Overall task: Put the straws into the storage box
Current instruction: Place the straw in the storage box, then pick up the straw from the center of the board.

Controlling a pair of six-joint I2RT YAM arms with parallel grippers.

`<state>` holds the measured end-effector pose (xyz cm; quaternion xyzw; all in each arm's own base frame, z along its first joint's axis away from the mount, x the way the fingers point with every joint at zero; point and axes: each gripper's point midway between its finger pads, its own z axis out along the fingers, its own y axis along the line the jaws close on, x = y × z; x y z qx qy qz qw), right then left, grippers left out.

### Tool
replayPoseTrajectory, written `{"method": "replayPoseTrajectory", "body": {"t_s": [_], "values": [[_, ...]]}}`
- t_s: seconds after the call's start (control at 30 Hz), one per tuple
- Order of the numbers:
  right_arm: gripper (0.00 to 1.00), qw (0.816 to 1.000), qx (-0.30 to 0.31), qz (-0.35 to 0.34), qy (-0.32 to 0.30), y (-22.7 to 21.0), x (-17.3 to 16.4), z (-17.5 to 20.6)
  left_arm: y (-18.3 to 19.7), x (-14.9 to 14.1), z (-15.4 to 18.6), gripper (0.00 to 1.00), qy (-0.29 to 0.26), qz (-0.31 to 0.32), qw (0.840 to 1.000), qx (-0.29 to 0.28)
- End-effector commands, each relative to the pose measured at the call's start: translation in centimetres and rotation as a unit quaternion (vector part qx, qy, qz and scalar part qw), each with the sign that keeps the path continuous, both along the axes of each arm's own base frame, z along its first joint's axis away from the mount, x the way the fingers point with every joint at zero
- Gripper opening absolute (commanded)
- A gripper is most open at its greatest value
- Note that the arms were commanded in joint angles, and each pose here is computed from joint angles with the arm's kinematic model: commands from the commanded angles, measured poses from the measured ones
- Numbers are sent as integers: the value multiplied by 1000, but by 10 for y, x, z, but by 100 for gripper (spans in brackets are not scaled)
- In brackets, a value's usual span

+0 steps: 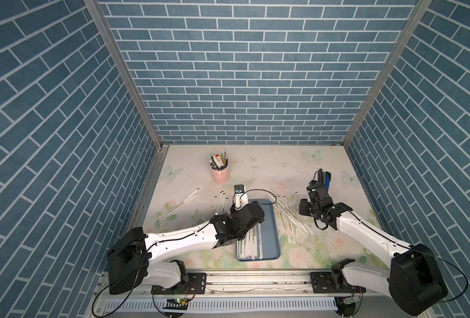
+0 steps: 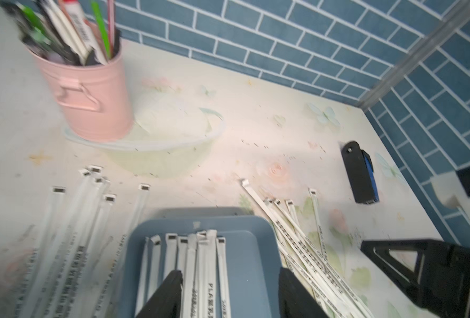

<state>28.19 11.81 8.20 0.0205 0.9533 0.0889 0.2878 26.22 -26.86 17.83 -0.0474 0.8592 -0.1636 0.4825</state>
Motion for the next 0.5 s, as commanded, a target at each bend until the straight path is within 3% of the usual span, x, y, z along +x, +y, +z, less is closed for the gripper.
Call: {"method": "replayPoseTrajectory", "body": {"t_s": [0.0,0.27,0.47], "values": [[37,999,-16,30,22,3,-3,-12,40,10,-4,60,-21,31,996,75],[36,998,-22,36,40,12,8,-31,61,13,-9,61,-17,49,997,61],[28,997,-27,56,44,18,7,-35,60,13,-13,61,-14,49,997,52]]}}
